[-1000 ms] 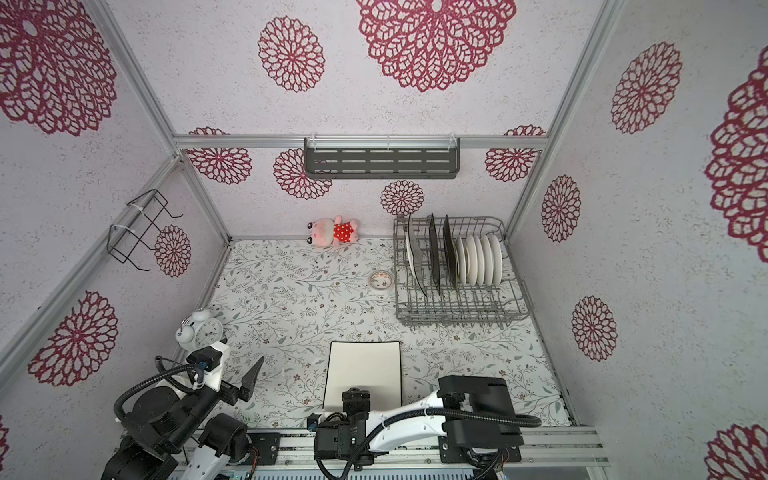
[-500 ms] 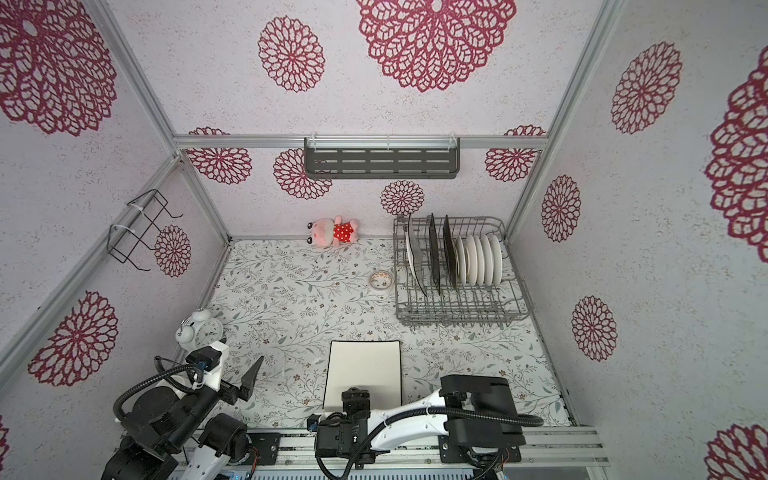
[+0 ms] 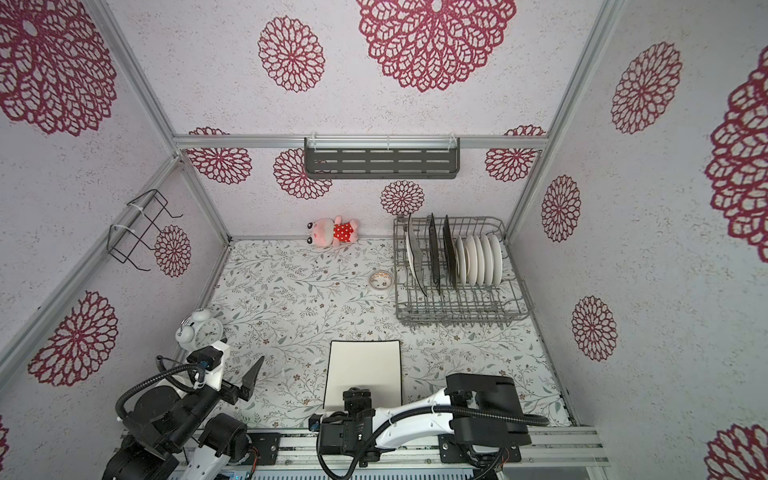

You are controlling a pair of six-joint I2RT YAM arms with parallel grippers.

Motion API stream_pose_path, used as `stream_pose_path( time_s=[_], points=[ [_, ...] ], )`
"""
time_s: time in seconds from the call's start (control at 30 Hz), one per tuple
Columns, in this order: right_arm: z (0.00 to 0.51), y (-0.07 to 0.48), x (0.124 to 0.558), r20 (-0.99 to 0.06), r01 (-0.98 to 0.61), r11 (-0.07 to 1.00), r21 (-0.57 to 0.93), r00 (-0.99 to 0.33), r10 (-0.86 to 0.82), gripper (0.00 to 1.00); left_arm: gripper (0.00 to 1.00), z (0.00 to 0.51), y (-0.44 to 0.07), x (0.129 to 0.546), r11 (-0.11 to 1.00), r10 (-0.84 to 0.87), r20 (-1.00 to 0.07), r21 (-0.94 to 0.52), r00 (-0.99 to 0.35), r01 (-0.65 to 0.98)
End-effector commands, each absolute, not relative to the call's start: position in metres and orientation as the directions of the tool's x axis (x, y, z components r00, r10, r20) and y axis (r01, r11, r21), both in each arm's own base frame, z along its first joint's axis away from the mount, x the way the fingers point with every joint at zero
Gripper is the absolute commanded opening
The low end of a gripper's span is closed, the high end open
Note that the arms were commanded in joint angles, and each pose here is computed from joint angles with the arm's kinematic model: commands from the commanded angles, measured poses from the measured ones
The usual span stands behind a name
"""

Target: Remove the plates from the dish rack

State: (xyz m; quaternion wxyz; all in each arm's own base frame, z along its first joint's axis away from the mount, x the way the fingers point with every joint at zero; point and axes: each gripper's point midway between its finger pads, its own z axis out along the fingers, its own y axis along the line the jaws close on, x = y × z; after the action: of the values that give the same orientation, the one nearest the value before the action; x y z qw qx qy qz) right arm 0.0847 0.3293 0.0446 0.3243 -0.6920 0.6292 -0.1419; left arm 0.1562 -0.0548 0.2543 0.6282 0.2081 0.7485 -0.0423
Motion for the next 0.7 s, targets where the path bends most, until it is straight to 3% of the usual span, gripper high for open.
stream_pose_path(
  time_s=[0.0, 0.1, 0.3, 0.67],
  points=[
    [0.013, 0.292, 0.075, -0.057, -0.828, -0.122, -0.548, 0.182, -0.982, 0.77, 0.97, 0.259, -0.057, 0.156, 0.904, 0.259, -0.962, 0.209, -0.089, 0.372],
    [0.014, 0.293, 0.075, -0.066, -0.832, -0.113, -0.543, 0.176, -0.982, 0.8, 0.97, 0.259, -0.057, 0.156, 0.904, 0.26, -0.961, 0.21, -0.089, 0.373],
    [0.01, 0.291, 0.067, -0.084, -0.862, -0.109, -0.495, 0.173, -0.981, 0.99, 0.97, 0.259, -0.058, 0.155, 0.901, 0.261, -0.961, 0.211, -0.087, 0.378],
    [0.023, 0.289, 0.059, -0.134, -0.895, -0.097, -0.436, 0.171, -0.976, 0.99, 0.97, 0.259, -0.058, 0.155, 0.901, 0.262, -0.961, 0.211, -0.088, 0.379]
  ],
)
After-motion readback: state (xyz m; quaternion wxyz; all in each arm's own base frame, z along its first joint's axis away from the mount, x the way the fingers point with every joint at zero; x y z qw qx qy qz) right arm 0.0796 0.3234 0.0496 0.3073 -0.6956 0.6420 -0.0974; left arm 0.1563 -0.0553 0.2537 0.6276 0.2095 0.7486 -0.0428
